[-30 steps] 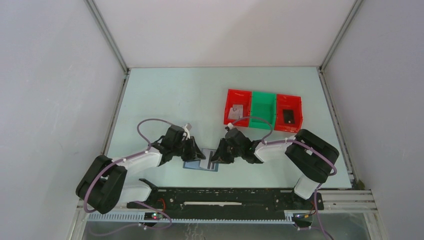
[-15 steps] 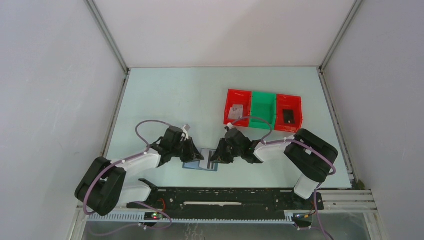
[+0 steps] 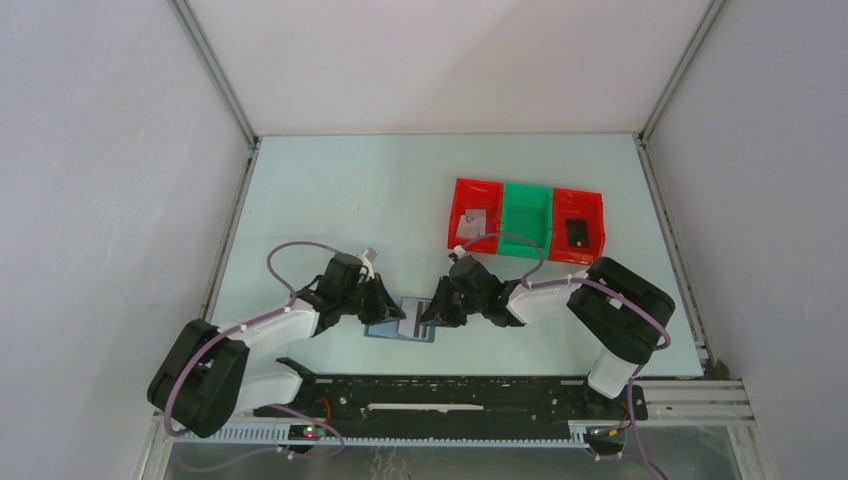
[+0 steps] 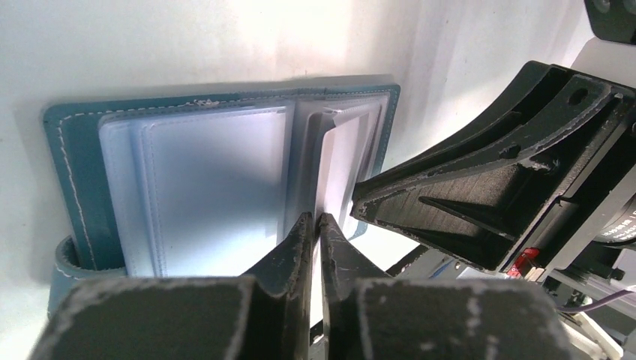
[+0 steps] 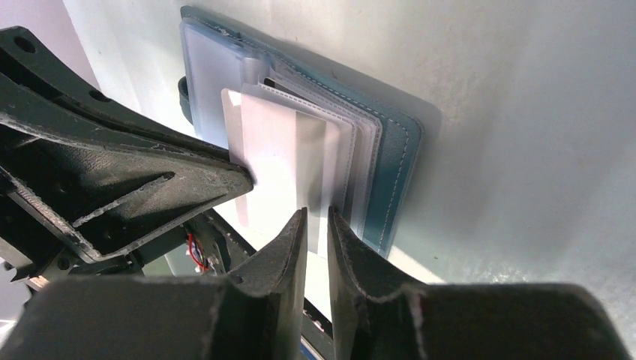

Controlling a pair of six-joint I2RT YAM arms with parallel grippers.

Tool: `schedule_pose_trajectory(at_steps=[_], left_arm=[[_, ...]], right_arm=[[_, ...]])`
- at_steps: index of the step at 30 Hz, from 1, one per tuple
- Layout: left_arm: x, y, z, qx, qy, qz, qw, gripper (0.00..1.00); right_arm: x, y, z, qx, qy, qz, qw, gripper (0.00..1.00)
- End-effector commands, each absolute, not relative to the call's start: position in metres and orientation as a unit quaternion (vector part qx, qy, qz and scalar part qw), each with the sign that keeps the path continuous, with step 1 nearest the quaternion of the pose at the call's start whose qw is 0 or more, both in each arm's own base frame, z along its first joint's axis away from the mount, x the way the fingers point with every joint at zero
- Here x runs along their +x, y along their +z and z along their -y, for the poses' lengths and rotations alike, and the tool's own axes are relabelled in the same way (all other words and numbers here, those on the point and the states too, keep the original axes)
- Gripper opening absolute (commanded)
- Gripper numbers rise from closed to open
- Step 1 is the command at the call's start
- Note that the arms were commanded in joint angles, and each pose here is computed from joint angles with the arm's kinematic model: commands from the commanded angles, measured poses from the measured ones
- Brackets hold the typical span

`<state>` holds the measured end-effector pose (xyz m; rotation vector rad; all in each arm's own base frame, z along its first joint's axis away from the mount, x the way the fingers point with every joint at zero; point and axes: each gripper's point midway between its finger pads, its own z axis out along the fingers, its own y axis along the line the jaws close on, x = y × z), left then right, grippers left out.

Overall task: Take the credit cards out of the card holder
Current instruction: Remove the credit card from the card holder.

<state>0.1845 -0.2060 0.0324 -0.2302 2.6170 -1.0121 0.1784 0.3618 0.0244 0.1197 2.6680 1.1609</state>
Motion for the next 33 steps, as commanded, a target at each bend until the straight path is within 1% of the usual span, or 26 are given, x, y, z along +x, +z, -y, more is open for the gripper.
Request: schedule_pose_trajectory(at_steps=[1, 4, 20, 27, 33], left_arm=[[0.186, 0.033, 0.202, -0.087, -0.358, -0.913, 0.177, 0.06], [0.187, 0.034, 0.200, -0.090, -0.356, -0.913, 0.179, 0.00], [0.187, 0.033, 0.183, -0.101, -0.335, -0.917, 0.191, 0.00], [0.186, 0.030, 0.181, -0.102, -0.329, -0.919, 0.189, 0.00], [0.185, 0.031, 0.192, -0.092, -0.360, -0.912, 0.174, 0.03]], right_arm=[[0.179, 0.006, -0.352, 0.049, 0.360, -0.925, 0.113, 0.25], [0.179, 0.005, -0.352, 0.050, 0.360, -0.925, 0.112, 0.25], [0.177, -0.004, -0.346, 0.055, 0.343, -0.932, 0.106, 0.23], [0.182, 0.012, -0.347, 0.051, 0.355, -0.925, 0.122, 0.23], [0.191, 0.044, -0.358, 0.046, 0.393, -0.906, 0.148, 0.25]])
